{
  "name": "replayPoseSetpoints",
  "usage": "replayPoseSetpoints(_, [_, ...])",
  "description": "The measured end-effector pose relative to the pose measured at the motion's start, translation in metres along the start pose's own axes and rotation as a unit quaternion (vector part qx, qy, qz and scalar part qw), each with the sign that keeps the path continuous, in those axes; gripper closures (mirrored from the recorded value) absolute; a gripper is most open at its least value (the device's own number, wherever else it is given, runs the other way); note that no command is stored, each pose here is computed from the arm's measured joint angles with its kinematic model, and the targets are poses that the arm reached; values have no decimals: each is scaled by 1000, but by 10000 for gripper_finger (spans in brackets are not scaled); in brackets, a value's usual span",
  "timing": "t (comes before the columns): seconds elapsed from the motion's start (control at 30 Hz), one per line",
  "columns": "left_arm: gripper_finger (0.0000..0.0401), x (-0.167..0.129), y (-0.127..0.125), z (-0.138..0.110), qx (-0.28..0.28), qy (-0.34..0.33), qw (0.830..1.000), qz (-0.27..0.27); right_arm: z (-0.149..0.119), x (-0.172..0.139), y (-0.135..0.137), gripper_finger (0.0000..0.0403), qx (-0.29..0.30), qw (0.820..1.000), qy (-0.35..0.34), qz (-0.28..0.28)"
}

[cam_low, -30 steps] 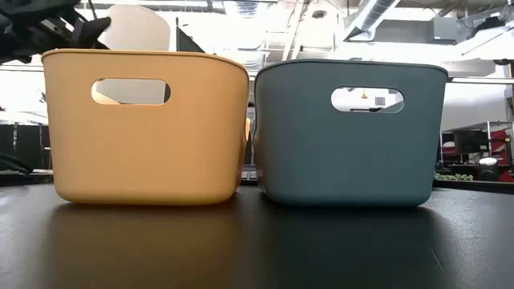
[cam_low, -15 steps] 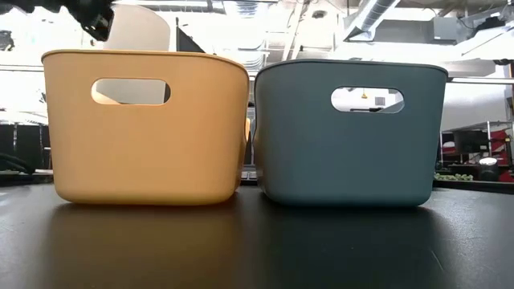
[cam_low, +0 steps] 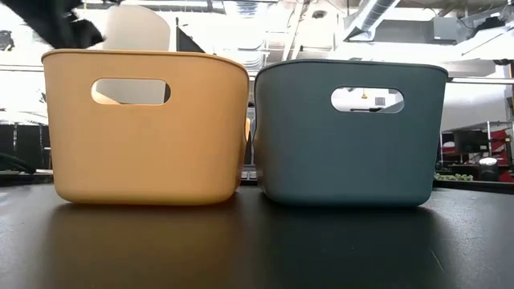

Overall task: Sort batteries
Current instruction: Put the top black battery into the yellow bin

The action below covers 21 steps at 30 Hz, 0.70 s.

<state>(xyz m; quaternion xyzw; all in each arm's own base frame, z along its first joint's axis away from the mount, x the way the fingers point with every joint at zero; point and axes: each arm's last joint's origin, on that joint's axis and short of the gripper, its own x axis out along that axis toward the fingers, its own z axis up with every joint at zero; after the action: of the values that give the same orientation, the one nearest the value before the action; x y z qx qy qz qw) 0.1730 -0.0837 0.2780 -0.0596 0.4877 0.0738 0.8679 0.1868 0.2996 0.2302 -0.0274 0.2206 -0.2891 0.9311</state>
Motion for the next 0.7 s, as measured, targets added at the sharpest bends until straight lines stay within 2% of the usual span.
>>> replayPoseSetpoints(0.13, [237, 19, -23, -13, 1, 93, 996, -10, -4, 2, -1, 143, -6, 1000, -1, -4])
replayPoseSetpoints(0.23, [237, 29, -39, -24, 11, 136, 991, 1, -4, 2, -1, 143, -7, 1000, -1, -4])
replayPoseSetpoints(0.7, [237, 45, -93, -70, 31, 181, 983, 12, -9, -8, -2, 143, -14, 1000, -4, 10])
